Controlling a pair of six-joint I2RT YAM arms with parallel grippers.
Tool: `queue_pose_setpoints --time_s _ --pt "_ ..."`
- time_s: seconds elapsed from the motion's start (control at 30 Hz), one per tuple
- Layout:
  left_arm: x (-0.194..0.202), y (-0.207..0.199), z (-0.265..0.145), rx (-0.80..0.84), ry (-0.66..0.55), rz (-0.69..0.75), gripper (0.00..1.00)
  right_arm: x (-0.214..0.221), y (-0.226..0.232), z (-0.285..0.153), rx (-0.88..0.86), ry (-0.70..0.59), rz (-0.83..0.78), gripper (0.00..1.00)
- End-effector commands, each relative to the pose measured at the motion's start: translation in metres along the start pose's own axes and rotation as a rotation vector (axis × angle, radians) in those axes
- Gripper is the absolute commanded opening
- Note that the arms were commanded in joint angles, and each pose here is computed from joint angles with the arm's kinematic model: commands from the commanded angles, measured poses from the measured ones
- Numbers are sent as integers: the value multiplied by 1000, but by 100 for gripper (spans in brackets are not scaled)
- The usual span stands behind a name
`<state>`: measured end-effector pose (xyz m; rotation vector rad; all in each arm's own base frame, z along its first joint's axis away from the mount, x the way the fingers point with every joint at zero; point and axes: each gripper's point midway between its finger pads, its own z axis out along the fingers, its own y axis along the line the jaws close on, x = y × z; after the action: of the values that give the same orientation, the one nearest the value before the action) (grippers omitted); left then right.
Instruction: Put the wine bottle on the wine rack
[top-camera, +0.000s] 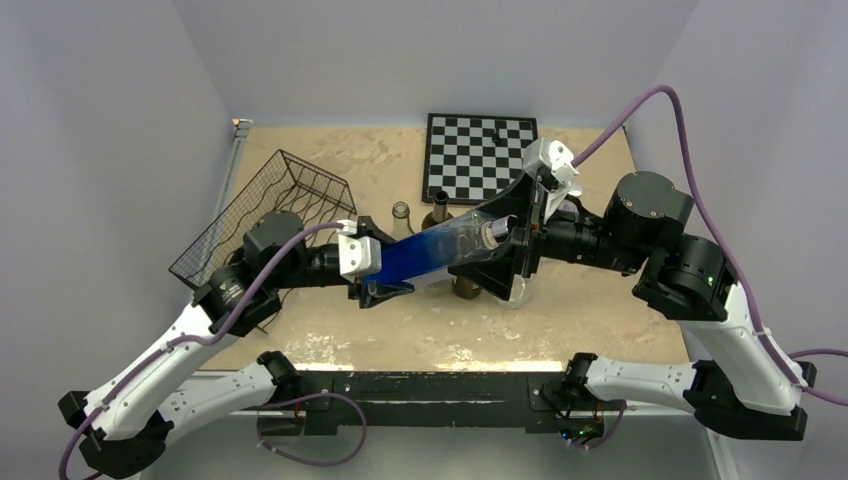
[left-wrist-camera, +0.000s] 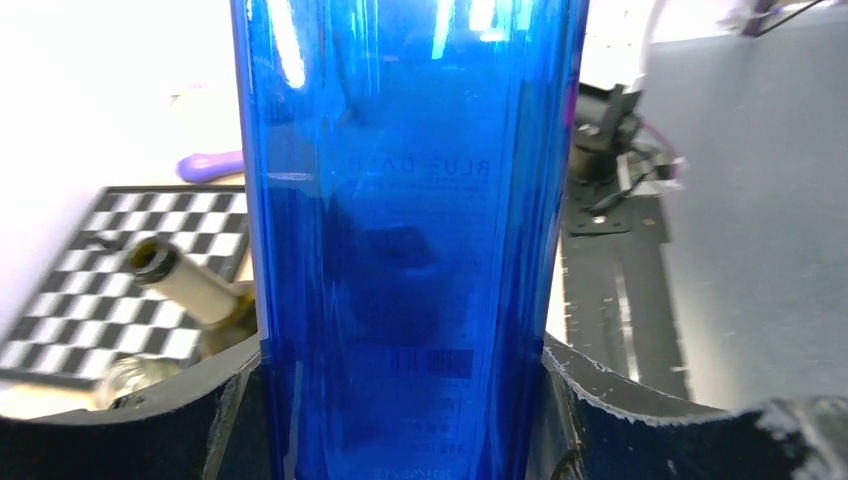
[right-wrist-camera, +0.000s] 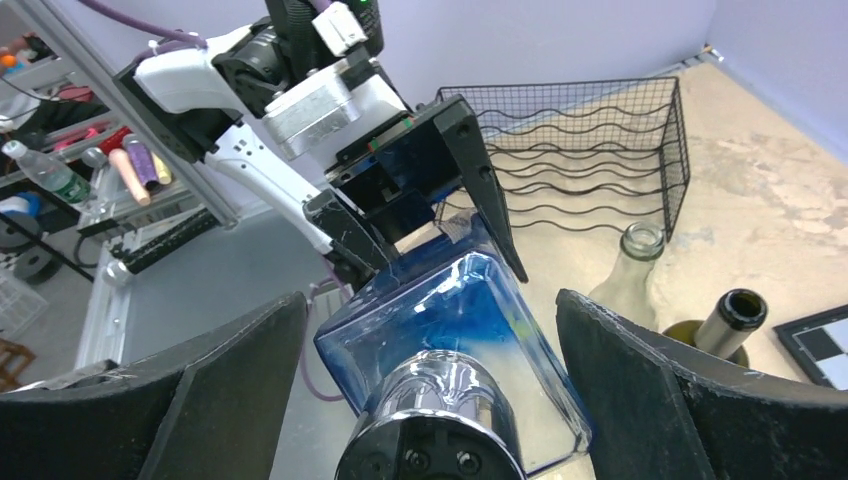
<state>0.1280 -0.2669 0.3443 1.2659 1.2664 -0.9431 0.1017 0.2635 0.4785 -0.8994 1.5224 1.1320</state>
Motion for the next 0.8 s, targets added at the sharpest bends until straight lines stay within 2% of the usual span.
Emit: queue_pose_setpoints --time_s 0.0,0.23,0.6,0.77 --pt "-75 60 -38 -342 -111 293 0 -23 11 -14 -33 -91 -63 99" --pt "-97 90 -64 -534 -90 483 0 -36 9 -24 -1 -127 -112 99" --pt "-111 109 -82 -648 -17 725 0 -55 13 -52 53 -145 -52 99" --pt "-115 117 -87 -676 40 847 0 -58 5 -56 117 -98 -15 98"
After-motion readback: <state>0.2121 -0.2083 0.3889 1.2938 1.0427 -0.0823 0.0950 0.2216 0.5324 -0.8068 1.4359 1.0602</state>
